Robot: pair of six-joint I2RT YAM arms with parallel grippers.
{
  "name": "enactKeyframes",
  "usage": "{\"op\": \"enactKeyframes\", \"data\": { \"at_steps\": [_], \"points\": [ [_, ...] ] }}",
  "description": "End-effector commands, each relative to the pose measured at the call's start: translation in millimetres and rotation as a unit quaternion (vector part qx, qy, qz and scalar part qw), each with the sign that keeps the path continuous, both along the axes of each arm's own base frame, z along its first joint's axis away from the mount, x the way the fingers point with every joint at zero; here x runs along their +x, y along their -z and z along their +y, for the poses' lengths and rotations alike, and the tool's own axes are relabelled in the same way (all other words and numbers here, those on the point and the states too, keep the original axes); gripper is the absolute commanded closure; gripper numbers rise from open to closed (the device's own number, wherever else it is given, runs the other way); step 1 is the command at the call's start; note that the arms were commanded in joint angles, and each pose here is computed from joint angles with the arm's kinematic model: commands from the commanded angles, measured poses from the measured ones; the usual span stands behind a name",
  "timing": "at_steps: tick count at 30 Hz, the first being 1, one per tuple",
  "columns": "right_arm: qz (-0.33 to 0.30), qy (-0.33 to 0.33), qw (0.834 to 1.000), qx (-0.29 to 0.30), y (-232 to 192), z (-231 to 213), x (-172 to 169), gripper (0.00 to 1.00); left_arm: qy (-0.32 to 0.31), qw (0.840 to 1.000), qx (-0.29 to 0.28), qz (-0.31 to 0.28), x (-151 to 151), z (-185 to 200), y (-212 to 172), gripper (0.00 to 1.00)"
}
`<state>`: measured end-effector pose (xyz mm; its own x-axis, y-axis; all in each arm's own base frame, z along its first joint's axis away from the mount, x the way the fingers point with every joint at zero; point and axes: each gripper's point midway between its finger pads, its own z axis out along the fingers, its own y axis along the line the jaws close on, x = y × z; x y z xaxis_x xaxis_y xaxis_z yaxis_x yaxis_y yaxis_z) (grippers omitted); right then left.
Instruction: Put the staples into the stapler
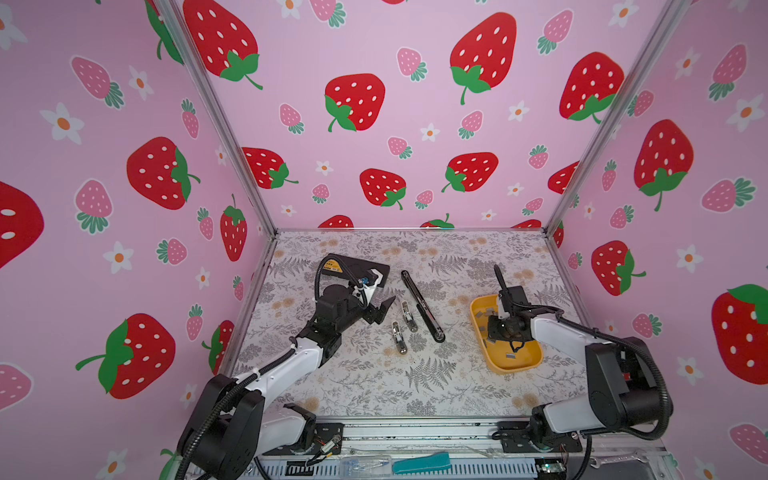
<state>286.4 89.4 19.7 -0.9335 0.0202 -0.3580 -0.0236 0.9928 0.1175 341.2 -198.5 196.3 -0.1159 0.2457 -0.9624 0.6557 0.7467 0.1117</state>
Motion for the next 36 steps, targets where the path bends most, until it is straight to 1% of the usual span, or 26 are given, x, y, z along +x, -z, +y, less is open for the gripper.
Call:
{"op": "enactKeyframes", "data": {
  "at_steps": [1,3,6,9,12,14,17,19,20,21,23,27,31,33,34,36],
  "points": [
    [0.036,0.001,0.999,-0.019,13.7,-8.5,-17.1,0.89,0.015,1.0,-0.005,-0.015,-6.1,-2.4,-7.9,0.11],
    [0.025,0.004,0.999,-0.022,5.9,-9.5,-12.8,0.9,0.016,1.0,-0.008,-0.018,-7.6,-1.7,-8.6,0.11],
    [-0.014,0.008,1.0,-0.023,-22.8,-9.3,0.9,0.91,0.017,1.0,-0.013,-0.022,-10.3,-1.3,-10.6,0.11],
    [-0.078,0.005,0.997,-0.012,-65.2,-1.7,20.4,0.91,0.02,0.999,-0.019,-0.022,-13.0,-1.8,-13.0,0.11],
    [-0.152,-0.009,0.988,0.003,-111.2,16.3,39.9,0.94,0.011,0.999,-0.029,-0.017,-13.9,0.6,-15.4,0.11],
    [-0.2,-0.023,0.979,0.013,-139.1,34.3,48.3,0.95,-0.011,0.999,-0.037,-0.011,-12.0,6.7,-15.4,0.1],
    [-0.269,-0.044,0.962,0.035,-178.2,66.6,51.6,0.97,-0.065,0.997,-0.047,0.011,-7.1,22.2,-12.7,0.08],
    [-0.308,-0.056,0.949,0.044,-198.8,87.6,44.3,0.96,-0.13,0.99,-0.053,0.027,-1.0,42.2,-11.5,0.06],
    [-0.322,-0.059,0.943,0.051,-205.8,95.6,39.5,0.97,-0.153,0.986,-0.057,0.034,-0.3,49.7,-10.5,0.04],
    [-0.334,-0.061,0.939,0.062,-210.9,104.5,34.1,0.97,-0.174,0.982,-0.063,0.04,-0.9,57.6,-8.6,0.02],
    [-0.346,-0.063,0.932,0.09,-215.1,120.6,24.1,0.97,-0.186,0.978,-0.08,0.041,-7.2,64.9,-8.4,0.0],
    [-0.356,-0.076,0.923,0.121,-211.3,150.7,10.4,0.98,-0.195,0.973,-0.116,0.032,-23.3,75.0,-7.6,0.01],
    [-0.366,-0.117,0.912,0.145,-203.6,176.7,3.4,0.98,-0.204,0.967,-0.147,0.029,-33.9,82.8,-4.3,0.01],
    [-0.38,-0.141,0.9,0.159,-192.9,182.2,-3.3,0.98,-0.212,0.964,-0.161,0.023,-36.2,87.1,0.2,0.01],
    [-0.394,-0.152,0.89,0.171,-191.5,184.8,-5.7,0.97,-0.218,0.962,-0.164,0.024,-36.8,89.6,5.3,0.01],
    [-0.407,-0.169,0.881,0.173,-182.9,185.1,-9.8,0.98,-0.23,0.96,-0.157,0.038,-37.5,93.3,13.4,0.01]
  ]
}}
